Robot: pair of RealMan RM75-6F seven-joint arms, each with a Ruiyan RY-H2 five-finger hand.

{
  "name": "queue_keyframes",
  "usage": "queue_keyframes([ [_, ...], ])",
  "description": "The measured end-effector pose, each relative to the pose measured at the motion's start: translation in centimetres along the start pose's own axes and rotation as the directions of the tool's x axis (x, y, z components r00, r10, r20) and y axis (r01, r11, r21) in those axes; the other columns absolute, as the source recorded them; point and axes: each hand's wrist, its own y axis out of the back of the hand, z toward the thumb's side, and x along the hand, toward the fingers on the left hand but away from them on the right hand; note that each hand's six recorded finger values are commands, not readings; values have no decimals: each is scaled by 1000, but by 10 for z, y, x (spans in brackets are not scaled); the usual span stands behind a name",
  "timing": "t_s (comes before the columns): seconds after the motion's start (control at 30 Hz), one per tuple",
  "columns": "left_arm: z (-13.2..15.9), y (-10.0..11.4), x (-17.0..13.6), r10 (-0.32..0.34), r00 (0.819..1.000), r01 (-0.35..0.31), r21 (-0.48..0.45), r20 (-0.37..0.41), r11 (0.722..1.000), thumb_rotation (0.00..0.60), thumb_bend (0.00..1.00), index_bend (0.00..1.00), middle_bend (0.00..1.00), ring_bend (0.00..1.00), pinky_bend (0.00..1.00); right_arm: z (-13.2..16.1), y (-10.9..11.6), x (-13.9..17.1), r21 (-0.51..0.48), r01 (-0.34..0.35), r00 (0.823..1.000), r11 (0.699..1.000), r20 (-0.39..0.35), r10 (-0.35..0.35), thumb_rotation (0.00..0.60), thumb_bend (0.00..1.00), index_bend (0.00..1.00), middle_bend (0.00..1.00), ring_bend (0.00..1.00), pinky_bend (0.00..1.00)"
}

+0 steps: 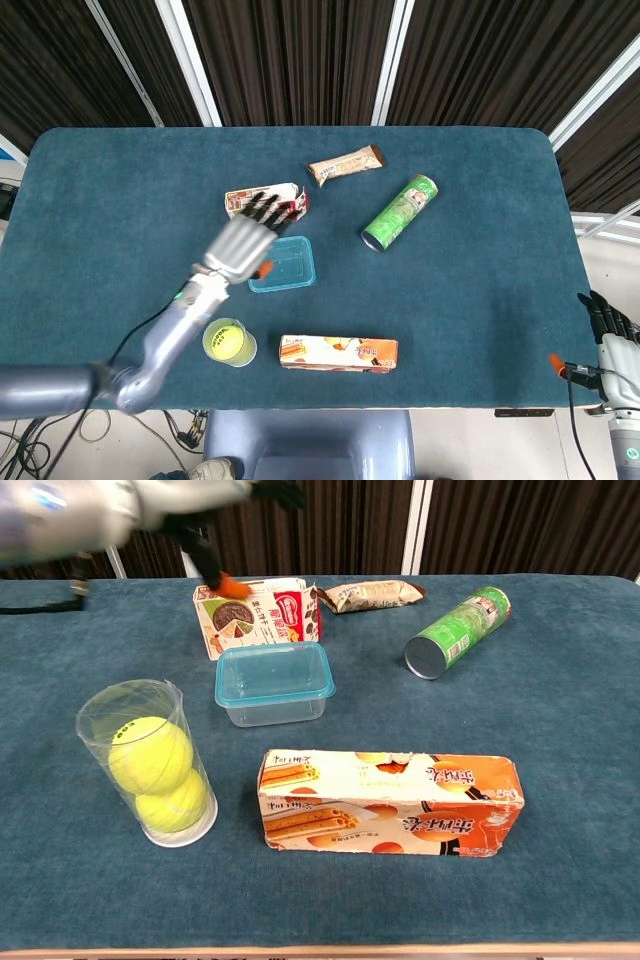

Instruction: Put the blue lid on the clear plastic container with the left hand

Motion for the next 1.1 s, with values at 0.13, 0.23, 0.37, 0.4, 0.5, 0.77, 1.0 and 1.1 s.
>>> queue_keyframes([
  [0.13, -51, 9, -53, 72, 987, -72, 4, -145, 997, 600, 273, 57, 67, 0, 68, 3, -1, 0, 20, -1, 1000, 1000, -26, 2, 600, 292, 97, 0, 0, 0],
  [0.23, -86, 7, -103, 112, 962, -112, 14, -248, 994, 600, 273, 57, 67, 0, 68, 5, 0, 1, 35, 2, 999, 999, -47, -1, 600, 292, 96, 0, 0, 0],
  [0.37, -120, -7, -165, 117, 925, -136, -28, -363, 990, 600, 273, 58, 67, 0, 59, 6, 0, 2, 53, 3, 998, 999, -68, 0, 600, 292, 96, 0, 0, 0],
  [0.4, -129, -14, -180, 108, 913, -139, -52, -393, 989, 600, 273, 58, 67, 0, 56, 7, 0, 3, 58, 4, 997, 998, -73, 1, 600, 292, 96, 0, 0, 0],
  [0.5, -147, -29, -214, 93, 886, -156, -103, -455, 982, 600, 273, 61, 67, 0, 53, 8, -1, 3, 67, 3, 996, 998, -85, 3, 600, 292, 96, 0, 0, 0],
  [0.77, -177, -63, -271, 68, 844, -193, -182, -532, 964, 600, 273, 64, 66, 0, 45, 13, -4, 2, 86, -6, 994, 996, -104, 15, 600, 292, 96, 0, 0, 0],
  [1.0, -179, -73, -280, 38, 852, -179, -222, -522, 958, 600, 273, 67, 66, 0, 45, 17, -4, 2, 91, 1, 991, 996, -133, 11, 600, 292, 96, 0, 0, 0],
  [1.1, -181, -74, -281, 33, 847, -183, -232, -531, 955, 600, 273, 69, 66, 0, 45, 20, -3, 2, 91, 9, 988, 996, -154, 5, 600, 291, 96, 0, 0, 0],
])
